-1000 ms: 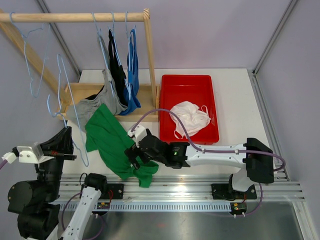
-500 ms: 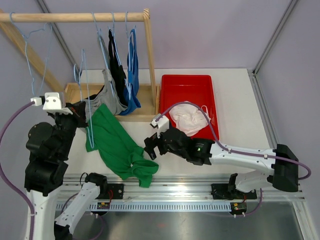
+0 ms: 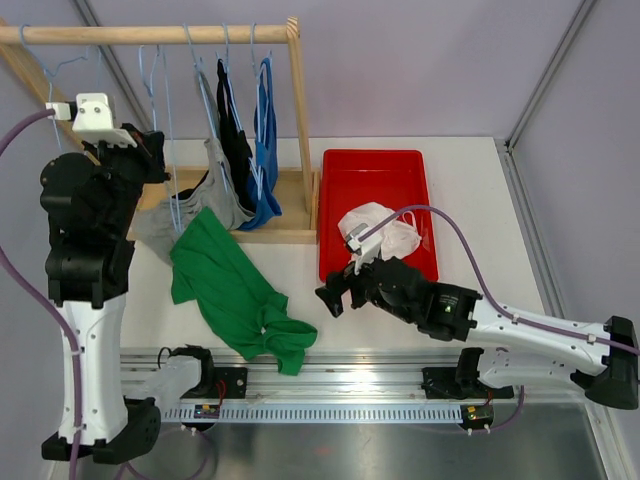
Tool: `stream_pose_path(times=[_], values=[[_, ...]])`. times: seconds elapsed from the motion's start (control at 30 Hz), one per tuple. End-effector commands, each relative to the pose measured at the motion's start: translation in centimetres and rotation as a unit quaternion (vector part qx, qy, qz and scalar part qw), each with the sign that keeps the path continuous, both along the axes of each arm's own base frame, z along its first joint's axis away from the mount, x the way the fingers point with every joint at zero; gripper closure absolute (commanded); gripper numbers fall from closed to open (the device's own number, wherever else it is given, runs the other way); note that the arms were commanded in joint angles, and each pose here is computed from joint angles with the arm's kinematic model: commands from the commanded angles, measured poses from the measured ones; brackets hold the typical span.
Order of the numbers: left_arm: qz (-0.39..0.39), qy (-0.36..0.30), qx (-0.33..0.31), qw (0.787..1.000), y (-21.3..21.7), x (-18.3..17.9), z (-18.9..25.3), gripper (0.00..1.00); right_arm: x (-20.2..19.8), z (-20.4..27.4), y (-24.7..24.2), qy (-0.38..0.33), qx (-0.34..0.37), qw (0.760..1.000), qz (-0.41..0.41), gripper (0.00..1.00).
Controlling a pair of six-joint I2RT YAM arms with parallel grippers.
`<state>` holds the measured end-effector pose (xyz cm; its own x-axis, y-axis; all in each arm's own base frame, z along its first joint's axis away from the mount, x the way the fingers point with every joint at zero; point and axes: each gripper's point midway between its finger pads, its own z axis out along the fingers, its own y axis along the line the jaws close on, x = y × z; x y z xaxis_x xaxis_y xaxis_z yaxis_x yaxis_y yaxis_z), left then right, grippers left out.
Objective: Remove the tank top from the hanger
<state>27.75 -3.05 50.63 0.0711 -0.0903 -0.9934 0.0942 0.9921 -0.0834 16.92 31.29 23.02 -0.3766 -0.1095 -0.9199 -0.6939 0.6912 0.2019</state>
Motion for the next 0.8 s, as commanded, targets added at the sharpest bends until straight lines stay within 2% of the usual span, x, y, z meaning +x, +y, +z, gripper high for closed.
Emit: stream_pose_path(times=[0.0,0.13,0.3,0.53,0.77], values=[[-0.051,-0.033,-0.024,0.998,-0.6,1.5,2.7,1.0,0.5,1.2,-1.9,-0.014,0.013,0.999,-0.03,0.01],[-0.052,-0.029,-0.058,0.997,1.6,4.2,3.1,1.0,0.3,1.6,-3.4,-0.021,0.016,0.999,-0.038,0.01],[-0.044,-0.037,-0.055,0.997,3.1,6.5,3.9,1.0,0.1,2.7,-5.5,-0.035,0.027,0.998,-0.051,0.01],[-0.025,-0.048,-0.09,0.994,7.1,9.8,5.0,1.0,-0.2,2.4,-6.8,-0.036,0.023,0.997,-0.059,0.01],[0.015,-0.026,-0.115,0.993,11.3,12.5,3.0,1.0,-0.2,2.1,-7.1,-0.035,0.022,0.997,-0.063,0.01]])
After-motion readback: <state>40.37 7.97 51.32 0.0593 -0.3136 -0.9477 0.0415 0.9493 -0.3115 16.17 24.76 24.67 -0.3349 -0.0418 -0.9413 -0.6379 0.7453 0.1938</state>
